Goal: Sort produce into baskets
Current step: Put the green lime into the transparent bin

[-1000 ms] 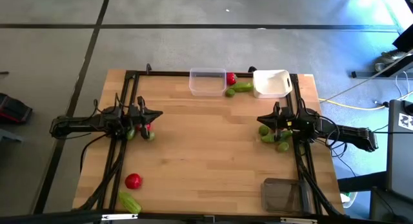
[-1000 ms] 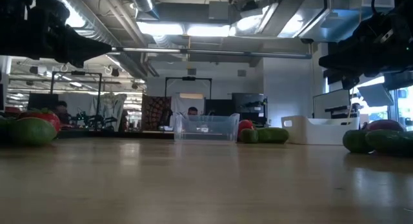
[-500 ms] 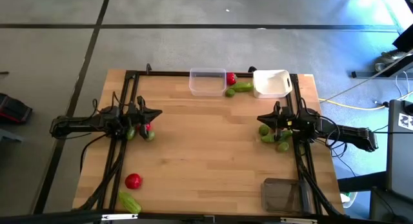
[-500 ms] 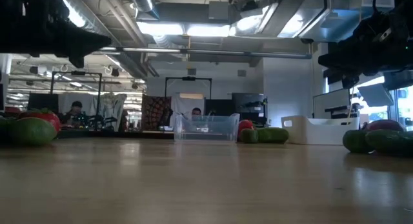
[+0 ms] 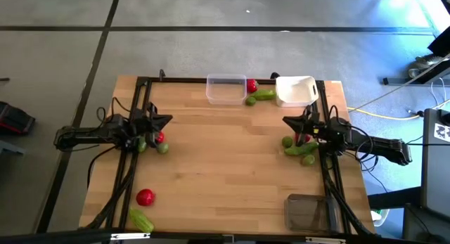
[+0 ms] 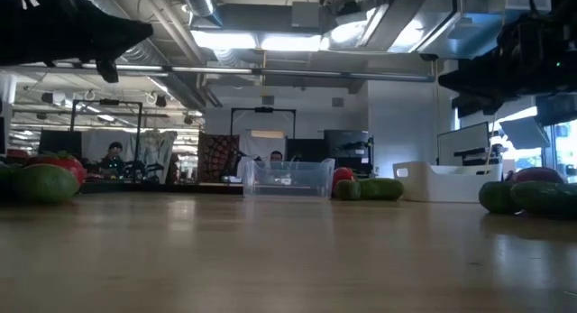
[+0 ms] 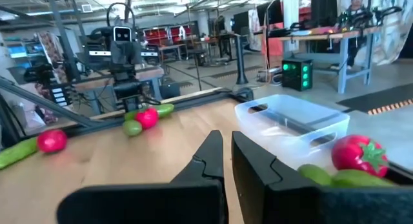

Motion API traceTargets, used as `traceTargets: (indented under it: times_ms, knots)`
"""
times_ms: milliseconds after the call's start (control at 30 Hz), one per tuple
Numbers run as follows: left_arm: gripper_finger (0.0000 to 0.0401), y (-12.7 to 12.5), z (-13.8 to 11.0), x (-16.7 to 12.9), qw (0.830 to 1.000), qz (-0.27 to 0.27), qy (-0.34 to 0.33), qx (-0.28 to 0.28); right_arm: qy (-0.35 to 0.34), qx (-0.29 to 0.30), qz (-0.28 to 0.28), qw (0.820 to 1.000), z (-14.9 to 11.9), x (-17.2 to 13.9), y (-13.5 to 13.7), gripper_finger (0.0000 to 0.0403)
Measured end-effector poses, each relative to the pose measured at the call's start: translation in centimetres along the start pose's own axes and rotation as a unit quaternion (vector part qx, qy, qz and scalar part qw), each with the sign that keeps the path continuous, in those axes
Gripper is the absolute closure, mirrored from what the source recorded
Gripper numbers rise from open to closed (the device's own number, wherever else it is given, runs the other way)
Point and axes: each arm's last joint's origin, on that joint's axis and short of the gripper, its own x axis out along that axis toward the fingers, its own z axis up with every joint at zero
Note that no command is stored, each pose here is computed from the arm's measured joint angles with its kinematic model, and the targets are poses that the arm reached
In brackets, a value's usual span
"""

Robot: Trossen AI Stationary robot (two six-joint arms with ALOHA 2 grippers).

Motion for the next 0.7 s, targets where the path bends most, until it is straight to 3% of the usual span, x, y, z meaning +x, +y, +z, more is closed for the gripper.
traceTargets:
  times_ms: [167, 467, 700]
  knots:
    - [0.0397, -0.1, 0.5, 0.4, 1.000, 0.003, -0.014, 0.011, -0.002, -0.013, -0.005, 1.000, 0.1, 0.0, 0.0, 0.0384]
    - [0.0397, -0.9, 2.0, 3.1, 0.998, 0.031, 0.042, 0.035, -0.005, -0.030, -0.034, 0.999, 0.1, 0.0, -0.2, 0.0384]
    - [0.0397, -1.9, 4.1, 5.8, 0.986, 0.039, 0.135, 0.085, -0.008, -0.048, -0.069, 0.996, 0.2, 0.0, -0.4, 0.0384]
